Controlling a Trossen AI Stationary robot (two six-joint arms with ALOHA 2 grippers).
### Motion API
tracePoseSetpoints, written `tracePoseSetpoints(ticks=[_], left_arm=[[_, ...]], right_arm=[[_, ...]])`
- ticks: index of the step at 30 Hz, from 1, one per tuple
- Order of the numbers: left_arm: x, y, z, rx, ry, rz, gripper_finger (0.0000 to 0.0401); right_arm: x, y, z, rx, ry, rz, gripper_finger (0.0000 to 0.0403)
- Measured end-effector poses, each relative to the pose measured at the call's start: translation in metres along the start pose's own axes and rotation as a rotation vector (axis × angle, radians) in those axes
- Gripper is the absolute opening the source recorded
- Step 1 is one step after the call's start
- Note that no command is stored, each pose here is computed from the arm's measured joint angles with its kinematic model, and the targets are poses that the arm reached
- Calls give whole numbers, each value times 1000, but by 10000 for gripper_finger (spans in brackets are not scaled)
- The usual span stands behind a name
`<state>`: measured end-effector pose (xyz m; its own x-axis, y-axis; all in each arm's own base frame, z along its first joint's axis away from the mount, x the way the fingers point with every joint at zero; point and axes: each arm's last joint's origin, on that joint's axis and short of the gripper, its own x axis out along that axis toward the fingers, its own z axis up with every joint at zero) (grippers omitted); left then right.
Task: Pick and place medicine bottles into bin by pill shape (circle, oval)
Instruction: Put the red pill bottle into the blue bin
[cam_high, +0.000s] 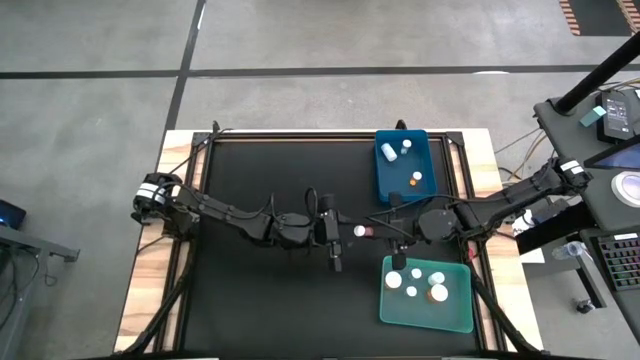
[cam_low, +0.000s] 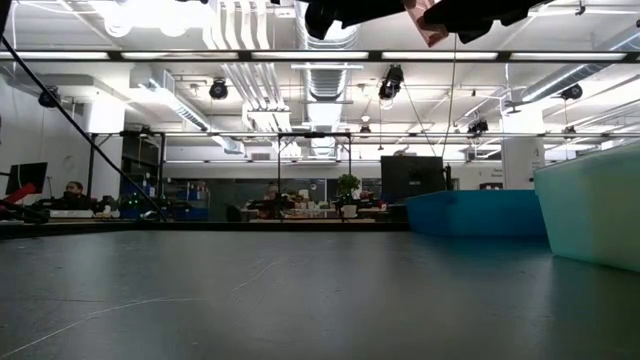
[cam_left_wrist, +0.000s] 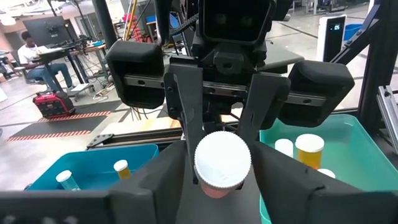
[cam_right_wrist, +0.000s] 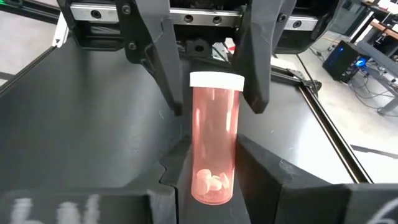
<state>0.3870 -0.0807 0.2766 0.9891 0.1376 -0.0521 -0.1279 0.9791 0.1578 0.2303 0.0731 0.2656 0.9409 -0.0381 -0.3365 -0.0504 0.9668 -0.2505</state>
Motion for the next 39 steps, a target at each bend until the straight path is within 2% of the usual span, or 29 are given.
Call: tracePoseSetpoints(ticks=[6, 13, 18, 26, 33, 39], left_arm=[[-3, 0, 2, 45, 16, -5, 186], [-21, 0, 10, 105, 127, -45, 187], [-40, 0, 16, 62, 222, -66, 187], [-61, -10, 9, 9, 400, -91, 187], [-74, -23, -6, 77, 488, -130, 187], [-91, -17, -21, 118, 503, -113, 187]], right_arm=[[0, 0, -2, -27, 4, 1, 104], [3, -5, -7, -41, 19, -24, 104], [6, -16, -15, 5, 55, -88, 104], [7, -46, -40, 203, 260, -401, 104], [-1, -71, -54, 486, 425, -566, 104], [-7, -93, -53, 669, 471, -663, 104]])
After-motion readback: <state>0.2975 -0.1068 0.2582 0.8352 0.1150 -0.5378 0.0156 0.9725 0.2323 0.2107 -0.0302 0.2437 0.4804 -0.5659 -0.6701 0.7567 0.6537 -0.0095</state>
